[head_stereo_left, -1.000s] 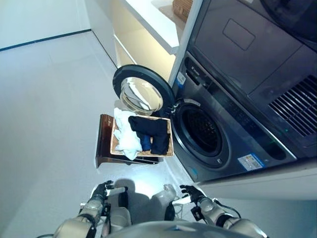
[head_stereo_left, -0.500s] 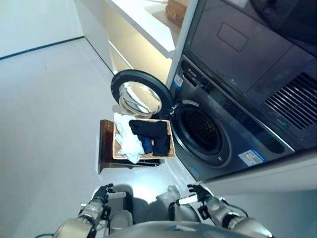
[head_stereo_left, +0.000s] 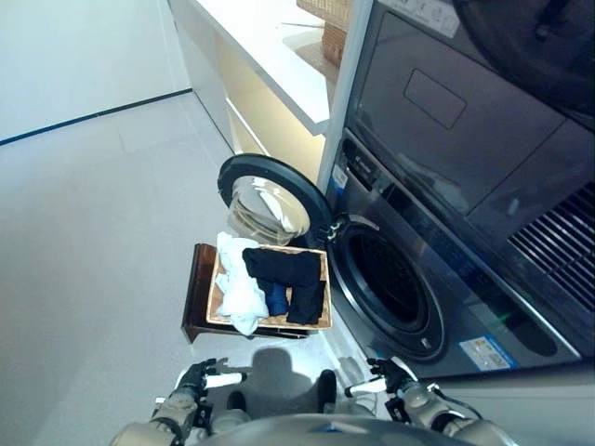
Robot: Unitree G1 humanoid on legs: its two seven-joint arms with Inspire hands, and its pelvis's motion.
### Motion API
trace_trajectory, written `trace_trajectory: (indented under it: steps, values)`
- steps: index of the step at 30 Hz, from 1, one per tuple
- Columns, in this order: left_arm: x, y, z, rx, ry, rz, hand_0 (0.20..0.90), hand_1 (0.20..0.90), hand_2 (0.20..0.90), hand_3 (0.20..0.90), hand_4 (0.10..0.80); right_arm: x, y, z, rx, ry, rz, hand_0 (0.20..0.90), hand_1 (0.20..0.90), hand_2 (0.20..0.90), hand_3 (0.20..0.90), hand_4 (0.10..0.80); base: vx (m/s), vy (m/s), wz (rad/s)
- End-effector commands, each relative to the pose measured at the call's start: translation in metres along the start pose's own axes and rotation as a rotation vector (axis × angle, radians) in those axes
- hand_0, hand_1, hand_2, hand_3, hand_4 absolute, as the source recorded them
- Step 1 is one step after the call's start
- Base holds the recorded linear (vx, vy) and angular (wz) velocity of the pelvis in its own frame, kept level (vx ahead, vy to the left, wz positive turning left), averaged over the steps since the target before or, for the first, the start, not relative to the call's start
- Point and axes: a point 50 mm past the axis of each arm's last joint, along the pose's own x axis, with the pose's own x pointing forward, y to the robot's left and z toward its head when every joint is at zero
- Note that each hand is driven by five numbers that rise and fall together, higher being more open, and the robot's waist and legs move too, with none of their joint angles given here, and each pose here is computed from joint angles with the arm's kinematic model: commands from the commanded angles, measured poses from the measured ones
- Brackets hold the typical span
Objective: Pick up the clothes and place them into the washing machine
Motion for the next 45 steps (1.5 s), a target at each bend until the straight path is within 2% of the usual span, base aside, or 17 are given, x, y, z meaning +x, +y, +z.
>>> trace_trajectory:
  steps: [1, 6, 9, 26, 31, 36, 45]
  values:
    - [0.004, 0.005, 0.027, 0.012, -0.071, 0.013, 0.9, 0.9, 0.9, 0.9, 0.8, 0.003, -0.01, 0.019, -0.06, -0.052, -0.034, 0.9, 0.9, 0.9, 0.9, 0.8, 0.051, -0.087, 0.02]
    - [0.004, 0.008, 0.032, 0.015, -0.09, 0.024, 0.9, 0.9, 0.9, 0.9, 0.8, 0.004, -0.01, 0.039, -0.095, -0.139, -0.038, 0.9, 0.9, 0.9, 0.9, 0.8, 0.07, -0.163, 0.01]
    - [0.005, 0.001, 0.056, 0.063, -0.171, 0.02, 0.9, 0.9, 0.9, 0.9, 0.8, 0.005, -0.015, 0.053, -0.129, -0.188, -0.059, 0.9, 0.9, 0.9, 0.9, 0.8, -0.056, -0.091, 0.3]
    - [0.004, 0.003, 0.048, 0.073, -0.157, 0.062, 0.9, 0.9, 0.9, 0.9, 0.8, 0.005, -0.019, 0.086, -0.285, -0.281, -0.131, 0.9, 0.9, 0.9, 0.9, 0.8, 0.041, 0.089, -0.05]
    - [0.004, 0.004, 0.046, 0.075, -0.163, 0.091, 0.9, 0.9, 0.9, 0.9, 0.8, -0.007, -0.043, 0.142, -0.383, -0.493, -0.278, 0.9, 0.9, 0.9, 0.9, 0.8, -0.011, -0.006, 0.02]
    - [0.003, 0.002, 0.044, 0.073, -0.168, 0.099, 0.9, 0.9, 0.9, 0.9, 0.8, -0.02, -0.066, 0.177, -0.481, -0.617, -0.407, 0.9, 0.9, 0.9, 0.9, 0.8, 0.0, 0.0, 0.0]
    - [0.003, -0.004, 0.046, 0.069, -0.179, 0.108, 0.9, 0.9, 0.9, 0.9, 0.8, -0.041, -0.08, 0.225, -0.587, -0.76, -0.543, 0.9, 0.9, 0.9, 0.9, 0.8, 0.0, -0.007, 0.05]
